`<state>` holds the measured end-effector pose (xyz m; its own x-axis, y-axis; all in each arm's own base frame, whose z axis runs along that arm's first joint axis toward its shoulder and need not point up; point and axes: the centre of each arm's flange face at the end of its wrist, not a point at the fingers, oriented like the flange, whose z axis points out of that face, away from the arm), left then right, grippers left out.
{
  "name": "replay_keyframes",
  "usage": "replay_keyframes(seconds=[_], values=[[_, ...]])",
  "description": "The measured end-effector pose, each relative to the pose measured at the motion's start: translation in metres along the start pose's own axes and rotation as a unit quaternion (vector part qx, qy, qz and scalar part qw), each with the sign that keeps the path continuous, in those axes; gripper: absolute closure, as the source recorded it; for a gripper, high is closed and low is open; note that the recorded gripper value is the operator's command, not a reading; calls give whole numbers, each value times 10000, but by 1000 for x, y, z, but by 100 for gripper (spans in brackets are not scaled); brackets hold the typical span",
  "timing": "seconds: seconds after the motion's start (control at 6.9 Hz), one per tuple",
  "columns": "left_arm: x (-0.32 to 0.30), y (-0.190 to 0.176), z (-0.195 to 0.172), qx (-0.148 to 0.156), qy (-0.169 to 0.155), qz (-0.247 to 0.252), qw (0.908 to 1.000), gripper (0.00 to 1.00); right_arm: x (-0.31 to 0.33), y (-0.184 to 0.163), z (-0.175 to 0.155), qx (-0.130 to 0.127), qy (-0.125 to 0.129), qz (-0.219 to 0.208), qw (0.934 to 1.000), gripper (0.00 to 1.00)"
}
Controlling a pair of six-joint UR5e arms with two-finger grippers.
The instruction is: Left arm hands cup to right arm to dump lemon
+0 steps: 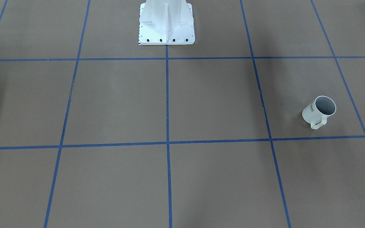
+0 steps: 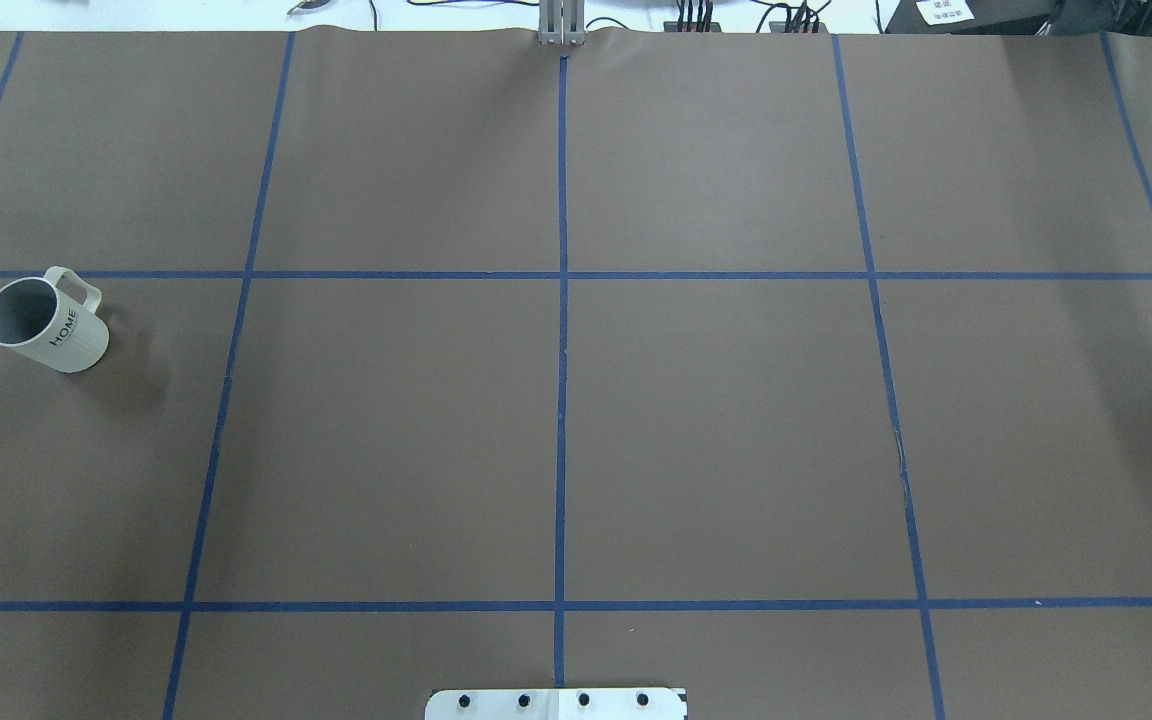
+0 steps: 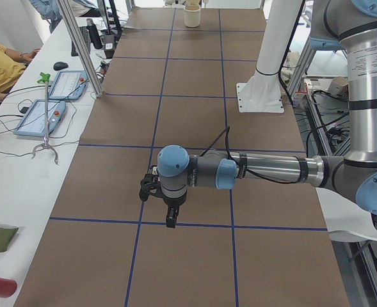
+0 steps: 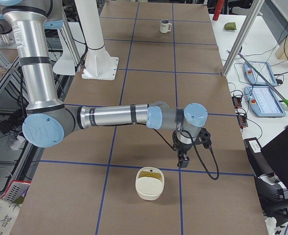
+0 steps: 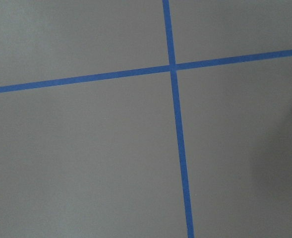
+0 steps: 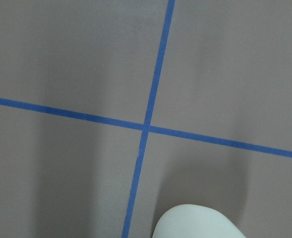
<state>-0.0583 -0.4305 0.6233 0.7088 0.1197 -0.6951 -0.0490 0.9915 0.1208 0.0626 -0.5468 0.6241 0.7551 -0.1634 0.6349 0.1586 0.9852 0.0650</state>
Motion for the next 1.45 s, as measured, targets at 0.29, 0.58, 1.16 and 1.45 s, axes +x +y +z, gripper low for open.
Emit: replay_keyframes(seconds=[0.29, 0.58, 1.16, 1.45], values=[[3, 1, -2, 9, 82, -25, 10000, 0, 13, 29, 16, 43, -5, 14, 10000, 0], [-5, 6, 4, -62, 62, -151, 9998, 0, 11, 40, 13, 183, 35, -76, 9998, 0], [-7, 5, 4, -43, 39, -137, 9999, 0, 10, 42, 11, 214, 62, -101, 9997, 0], [-7, 5, 5, -46, 37, -148, 9999, 0, 10, 41, 11, 223, 65, -112, 9997, 0]])
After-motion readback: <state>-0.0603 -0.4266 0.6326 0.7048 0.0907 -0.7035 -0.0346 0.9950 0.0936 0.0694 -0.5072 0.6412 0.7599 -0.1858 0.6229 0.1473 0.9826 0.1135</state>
